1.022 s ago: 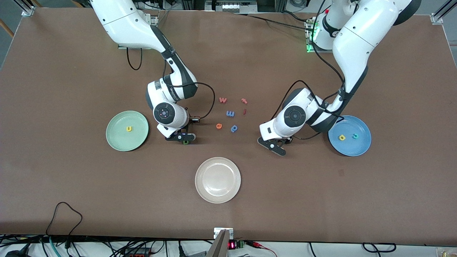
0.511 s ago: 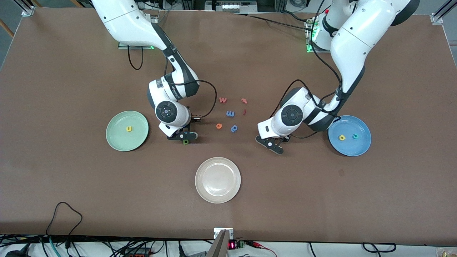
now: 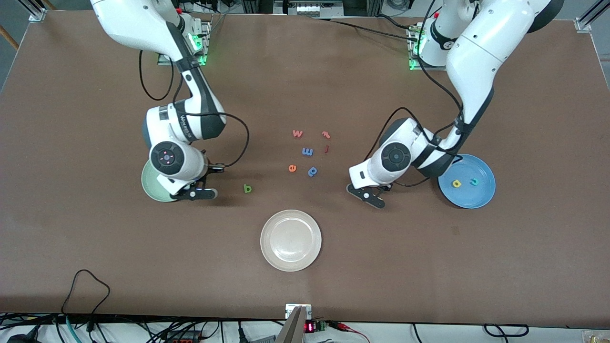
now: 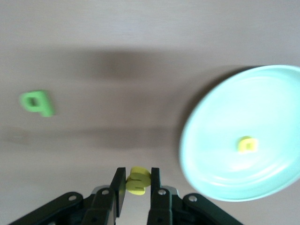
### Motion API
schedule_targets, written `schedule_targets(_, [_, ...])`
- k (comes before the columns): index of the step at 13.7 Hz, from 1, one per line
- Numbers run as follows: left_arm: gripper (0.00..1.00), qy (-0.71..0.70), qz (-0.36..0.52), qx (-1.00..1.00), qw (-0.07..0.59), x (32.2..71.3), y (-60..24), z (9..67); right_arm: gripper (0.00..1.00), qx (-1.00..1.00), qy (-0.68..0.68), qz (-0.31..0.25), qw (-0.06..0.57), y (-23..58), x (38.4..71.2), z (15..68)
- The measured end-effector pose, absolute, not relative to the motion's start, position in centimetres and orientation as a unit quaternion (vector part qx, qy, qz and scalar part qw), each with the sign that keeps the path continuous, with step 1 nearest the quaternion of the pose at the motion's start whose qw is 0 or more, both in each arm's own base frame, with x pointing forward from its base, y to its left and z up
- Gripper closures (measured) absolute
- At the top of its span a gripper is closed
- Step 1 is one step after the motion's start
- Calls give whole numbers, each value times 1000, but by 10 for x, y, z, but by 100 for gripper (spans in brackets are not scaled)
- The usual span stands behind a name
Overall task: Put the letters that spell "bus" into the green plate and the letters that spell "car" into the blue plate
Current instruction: 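Carry the yellow s to the green plate while the left gripper moves the L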
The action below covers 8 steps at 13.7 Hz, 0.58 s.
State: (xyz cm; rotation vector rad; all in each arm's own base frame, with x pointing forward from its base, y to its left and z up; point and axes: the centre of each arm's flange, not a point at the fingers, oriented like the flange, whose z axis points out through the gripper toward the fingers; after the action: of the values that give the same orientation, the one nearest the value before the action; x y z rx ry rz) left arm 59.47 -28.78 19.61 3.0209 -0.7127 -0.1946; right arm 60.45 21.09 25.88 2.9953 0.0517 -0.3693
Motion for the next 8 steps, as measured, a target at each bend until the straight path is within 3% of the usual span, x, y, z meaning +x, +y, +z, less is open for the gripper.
schedule_targets(4, [72, -205, -97, 974, -25, 621, -201, 254, 75, 986, 35, -144, 72, 182, 599, 241])
schedule_targets(8, [72, -204, -153, 967, -11, 631, -63, 240, 75, 986, 46, -147, 68, 155, 599, 229])
